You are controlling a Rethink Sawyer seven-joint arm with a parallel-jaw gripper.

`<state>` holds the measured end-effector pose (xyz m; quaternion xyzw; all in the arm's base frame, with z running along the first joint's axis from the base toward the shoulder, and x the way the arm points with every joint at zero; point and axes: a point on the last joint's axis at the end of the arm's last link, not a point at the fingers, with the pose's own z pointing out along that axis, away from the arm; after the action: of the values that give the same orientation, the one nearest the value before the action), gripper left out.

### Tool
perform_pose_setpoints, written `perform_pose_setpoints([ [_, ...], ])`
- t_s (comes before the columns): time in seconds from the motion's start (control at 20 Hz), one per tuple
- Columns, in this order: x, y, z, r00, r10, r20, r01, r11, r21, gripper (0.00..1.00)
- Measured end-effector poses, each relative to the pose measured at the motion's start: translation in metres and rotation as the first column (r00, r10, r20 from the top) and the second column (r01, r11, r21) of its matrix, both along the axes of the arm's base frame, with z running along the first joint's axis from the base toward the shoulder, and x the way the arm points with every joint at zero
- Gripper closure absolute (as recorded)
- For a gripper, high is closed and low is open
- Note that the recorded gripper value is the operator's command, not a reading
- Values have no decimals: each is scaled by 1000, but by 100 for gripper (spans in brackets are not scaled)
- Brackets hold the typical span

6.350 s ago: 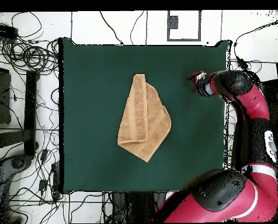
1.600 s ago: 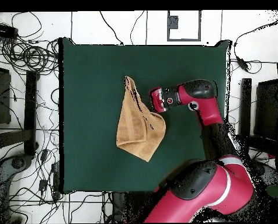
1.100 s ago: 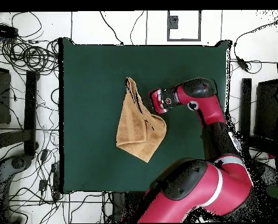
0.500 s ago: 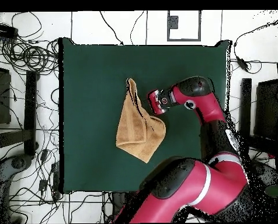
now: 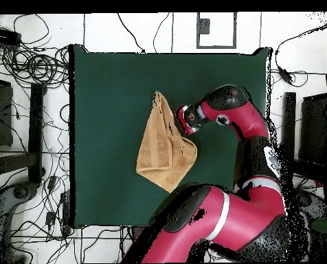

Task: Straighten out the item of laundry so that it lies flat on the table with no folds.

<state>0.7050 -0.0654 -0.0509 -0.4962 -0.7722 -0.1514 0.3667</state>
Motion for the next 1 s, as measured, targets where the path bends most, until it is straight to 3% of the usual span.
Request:
perform_pose_setpoints([
  [0.25,4,-21,4,998,56,16,-54,993,-101,0],
  [0.6,12,-46,12,995,92,36,-84,978,-189,0],
  [1.0,28,-66,26,994,84,70,-68,976,-207,0],
])
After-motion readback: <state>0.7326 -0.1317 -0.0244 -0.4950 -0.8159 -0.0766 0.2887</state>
